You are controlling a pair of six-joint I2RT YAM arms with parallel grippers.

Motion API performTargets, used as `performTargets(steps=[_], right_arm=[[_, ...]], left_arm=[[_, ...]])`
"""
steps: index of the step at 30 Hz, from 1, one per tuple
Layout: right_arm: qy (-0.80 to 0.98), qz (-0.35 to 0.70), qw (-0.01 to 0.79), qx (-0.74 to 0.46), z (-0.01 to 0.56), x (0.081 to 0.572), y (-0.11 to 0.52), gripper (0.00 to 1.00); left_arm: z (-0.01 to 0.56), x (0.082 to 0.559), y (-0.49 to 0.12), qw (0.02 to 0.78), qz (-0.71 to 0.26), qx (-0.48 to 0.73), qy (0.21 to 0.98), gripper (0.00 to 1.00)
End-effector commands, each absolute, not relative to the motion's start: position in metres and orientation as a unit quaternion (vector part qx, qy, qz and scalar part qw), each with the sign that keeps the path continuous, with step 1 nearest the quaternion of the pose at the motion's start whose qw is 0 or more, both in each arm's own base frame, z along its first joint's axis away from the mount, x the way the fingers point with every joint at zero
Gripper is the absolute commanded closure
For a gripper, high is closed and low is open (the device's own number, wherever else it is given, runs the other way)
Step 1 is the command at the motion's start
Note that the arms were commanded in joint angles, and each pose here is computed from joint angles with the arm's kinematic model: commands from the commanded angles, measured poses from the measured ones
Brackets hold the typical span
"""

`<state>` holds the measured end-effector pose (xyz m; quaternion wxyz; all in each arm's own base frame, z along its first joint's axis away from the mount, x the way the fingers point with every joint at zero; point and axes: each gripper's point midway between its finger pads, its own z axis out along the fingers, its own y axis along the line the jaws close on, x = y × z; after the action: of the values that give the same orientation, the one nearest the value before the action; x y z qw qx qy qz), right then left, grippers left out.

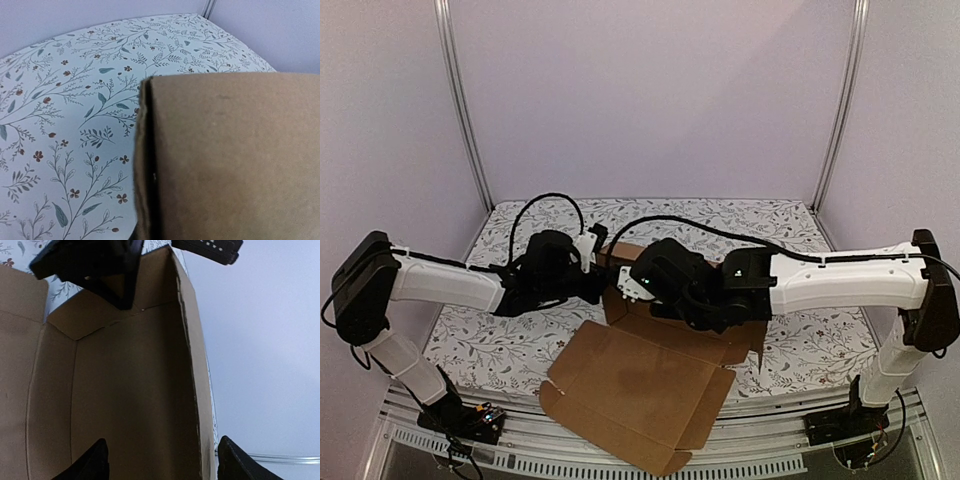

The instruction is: Fold the paper box

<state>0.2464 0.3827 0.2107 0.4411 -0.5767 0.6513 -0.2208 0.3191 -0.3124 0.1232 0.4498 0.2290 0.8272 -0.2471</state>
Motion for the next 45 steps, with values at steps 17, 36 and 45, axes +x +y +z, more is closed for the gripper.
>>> performTargets(steps=[17,36,45], right_arm=[[0.699,0.071,0.529,-0.476,0.35,0.194,0.359,0.03],[0.778,0.157,0.502,-0.343,0.302,0.255,0.34,0.57],[0.783,0.208,0.478,-0.339,0.272,0.268,0.373,1.0]], left_arm=[[0.149,0.353,-0.374,0.471,-0.23,0.362,0.771,1.0],[0.122,0.309,-0.401,0.471,-0.28,0.476,0.688,1.0],[0.111,0.302,-0.403,0.464,-0.298,0.473,0.687,1.0]])
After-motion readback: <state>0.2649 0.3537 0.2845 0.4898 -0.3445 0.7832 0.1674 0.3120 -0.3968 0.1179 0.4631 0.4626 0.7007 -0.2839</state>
